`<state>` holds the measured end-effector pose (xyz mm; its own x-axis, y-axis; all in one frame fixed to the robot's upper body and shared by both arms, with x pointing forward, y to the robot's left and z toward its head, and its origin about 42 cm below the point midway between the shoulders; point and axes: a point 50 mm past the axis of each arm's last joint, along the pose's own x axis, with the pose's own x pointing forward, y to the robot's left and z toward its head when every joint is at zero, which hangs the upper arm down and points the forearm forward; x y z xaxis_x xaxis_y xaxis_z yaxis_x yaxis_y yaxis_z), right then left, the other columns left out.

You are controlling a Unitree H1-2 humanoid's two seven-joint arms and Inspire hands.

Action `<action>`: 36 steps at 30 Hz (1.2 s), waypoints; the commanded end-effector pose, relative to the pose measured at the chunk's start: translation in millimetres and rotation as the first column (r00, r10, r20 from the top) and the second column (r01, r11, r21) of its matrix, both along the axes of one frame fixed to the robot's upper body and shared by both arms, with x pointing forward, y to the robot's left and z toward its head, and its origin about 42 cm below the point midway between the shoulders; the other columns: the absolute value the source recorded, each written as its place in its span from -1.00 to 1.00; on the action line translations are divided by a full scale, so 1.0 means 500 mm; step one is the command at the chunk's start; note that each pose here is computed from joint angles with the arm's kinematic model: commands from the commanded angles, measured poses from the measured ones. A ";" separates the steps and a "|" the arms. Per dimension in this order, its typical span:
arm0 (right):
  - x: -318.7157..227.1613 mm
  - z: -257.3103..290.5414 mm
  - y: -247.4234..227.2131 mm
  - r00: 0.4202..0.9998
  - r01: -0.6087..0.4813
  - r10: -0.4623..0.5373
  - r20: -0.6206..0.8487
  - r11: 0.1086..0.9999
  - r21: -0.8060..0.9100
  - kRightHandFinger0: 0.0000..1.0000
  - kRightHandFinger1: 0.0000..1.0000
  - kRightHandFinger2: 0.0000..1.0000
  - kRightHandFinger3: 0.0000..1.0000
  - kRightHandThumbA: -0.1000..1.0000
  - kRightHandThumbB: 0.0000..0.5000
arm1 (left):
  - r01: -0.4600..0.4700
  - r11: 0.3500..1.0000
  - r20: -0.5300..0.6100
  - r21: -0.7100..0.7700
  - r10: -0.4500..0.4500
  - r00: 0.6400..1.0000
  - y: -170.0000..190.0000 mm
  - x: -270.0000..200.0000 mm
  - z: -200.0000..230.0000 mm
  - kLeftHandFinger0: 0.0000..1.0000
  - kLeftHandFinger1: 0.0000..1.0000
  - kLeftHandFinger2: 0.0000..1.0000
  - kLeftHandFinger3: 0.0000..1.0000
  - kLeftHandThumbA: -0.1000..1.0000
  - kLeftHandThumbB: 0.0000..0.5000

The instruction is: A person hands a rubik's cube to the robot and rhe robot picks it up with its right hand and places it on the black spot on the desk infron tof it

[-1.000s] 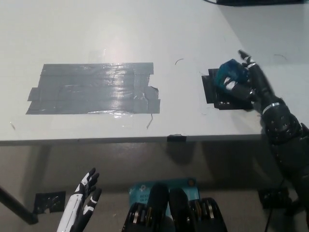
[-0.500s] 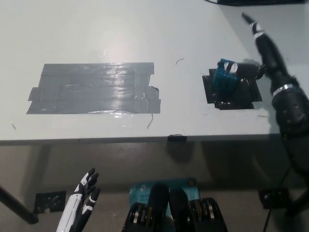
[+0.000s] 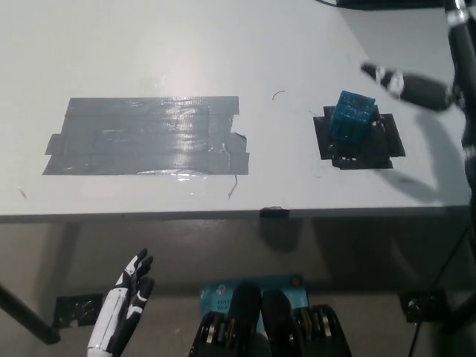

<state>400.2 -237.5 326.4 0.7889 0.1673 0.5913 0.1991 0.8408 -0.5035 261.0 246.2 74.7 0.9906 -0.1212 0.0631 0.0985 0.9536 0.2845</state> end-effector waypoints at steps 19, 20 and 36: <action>-0.329 -0.431 0.065 0.872 -0.054 0.216 -0.439 0.934 0.353 1.00 1.00 1.00 1.00 1.00 0.17 | 0.026 1.000 0.011 -0.007 -0.025 1.000 -0.003 -0.008 0.001 1.00 1.00 1.00 1.00 0.91 -0.44; -0.332 -0.442 0.068 0.865 -0.048 0.209 -0.457 0.940 0.338 1.00 1.00 1.00 1.00 1.00 0.22 | 0.024 1.000 0.008 -0.005 -0.024 1.000 -0.002 -0.009 -0.001 1.00 1.00 1.00 1.00 0.91 -0.44; -0.345 -0.486 0.074 0.768 -0.079 0.297 -0.568 0.923 0.376 1.00 1.00 1.00 1.00 1.00 0.00 | 0.029 1.000 -0.005 -0.008 -0.029 1.000 -0.008 -0.021 -0.007 1.00 1.00 1.00 1.00 0.85 -0.52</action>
<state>227.8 -202.8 79.2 0.9780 0.2079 0.0162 -0.2019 0.9636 -0.1751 252.0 245.2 65.9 0.9919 -0.1234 0.0295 0.1105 0.9542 0.2779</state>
